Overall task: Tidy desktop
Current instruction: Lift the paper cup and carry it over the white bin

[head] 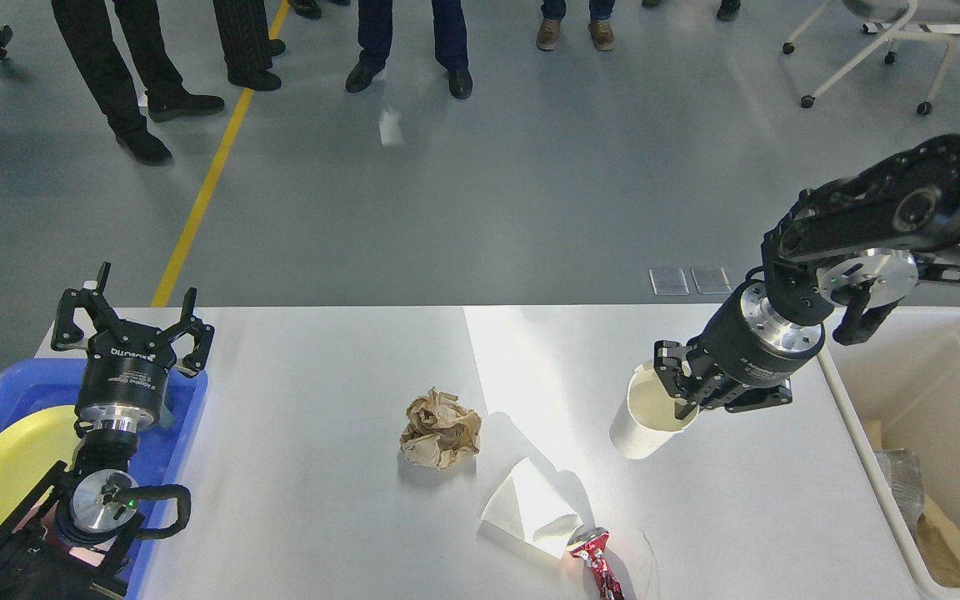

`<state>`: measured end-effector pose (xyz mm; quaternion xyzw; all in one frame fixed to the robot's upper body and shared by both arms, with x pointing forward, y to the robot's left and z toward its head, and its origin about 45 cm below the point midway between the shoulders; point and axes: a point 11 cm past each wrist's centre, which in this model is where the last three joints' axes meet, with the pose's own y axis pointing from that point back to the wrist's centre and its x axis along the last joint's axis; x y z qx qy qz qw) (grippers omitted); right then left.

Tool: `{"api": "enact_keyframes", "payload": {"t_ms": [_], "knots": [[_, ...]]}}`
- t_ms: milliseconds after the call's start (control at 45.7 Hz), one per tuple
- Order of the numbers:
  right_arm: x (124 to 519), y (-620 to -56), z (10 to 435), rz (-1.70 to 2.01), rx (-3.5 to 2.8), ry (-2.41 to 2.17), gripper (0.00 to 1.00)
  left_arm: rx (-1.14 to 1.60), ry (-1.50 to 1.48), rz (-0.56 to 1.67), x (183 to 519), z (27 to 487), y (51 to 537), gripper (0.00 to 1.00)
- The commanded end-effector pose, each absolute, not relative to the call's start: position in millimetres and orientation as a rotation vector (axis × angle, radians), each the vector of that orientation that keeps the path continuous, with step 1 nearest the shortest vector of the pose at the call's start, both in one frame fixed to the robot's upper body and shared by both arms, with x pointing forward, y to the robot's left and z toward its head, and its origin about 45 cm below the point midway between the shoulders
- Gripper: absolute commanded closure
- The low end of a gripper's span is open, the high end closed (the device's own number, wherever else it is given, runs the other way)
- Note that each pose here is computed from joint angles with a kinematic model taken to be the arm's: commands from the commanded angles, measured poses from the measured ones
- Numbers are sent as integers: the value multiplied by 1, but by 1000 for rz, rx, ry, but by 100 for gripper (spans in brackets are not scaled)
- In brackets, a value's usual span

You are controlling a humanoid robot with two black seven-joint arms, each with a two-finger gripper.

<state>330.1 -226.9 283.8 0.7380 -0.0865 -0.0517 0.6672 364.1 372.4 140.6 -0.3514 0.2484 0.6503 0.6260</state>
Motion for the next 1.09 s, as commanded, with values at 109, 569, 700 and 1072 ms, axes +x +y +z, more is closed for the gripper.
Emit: {"api": "enact_keyframes", "payload": {"t_ms": [109,569,700,1072], "knots": [[304,-243,318,-92,1600,-64,100,-806,570,1491,364,141,372,4],[306,-257,320,-107,1585,-123,100,-805,571,1493,364,140,372,4],[311,-290,317,-148,1551,-261,100,-805,571,1493,364,140,372,4],[320,-395,280,-288,1459,-611,100,-806,570,1493,364,140,373,4]]}}
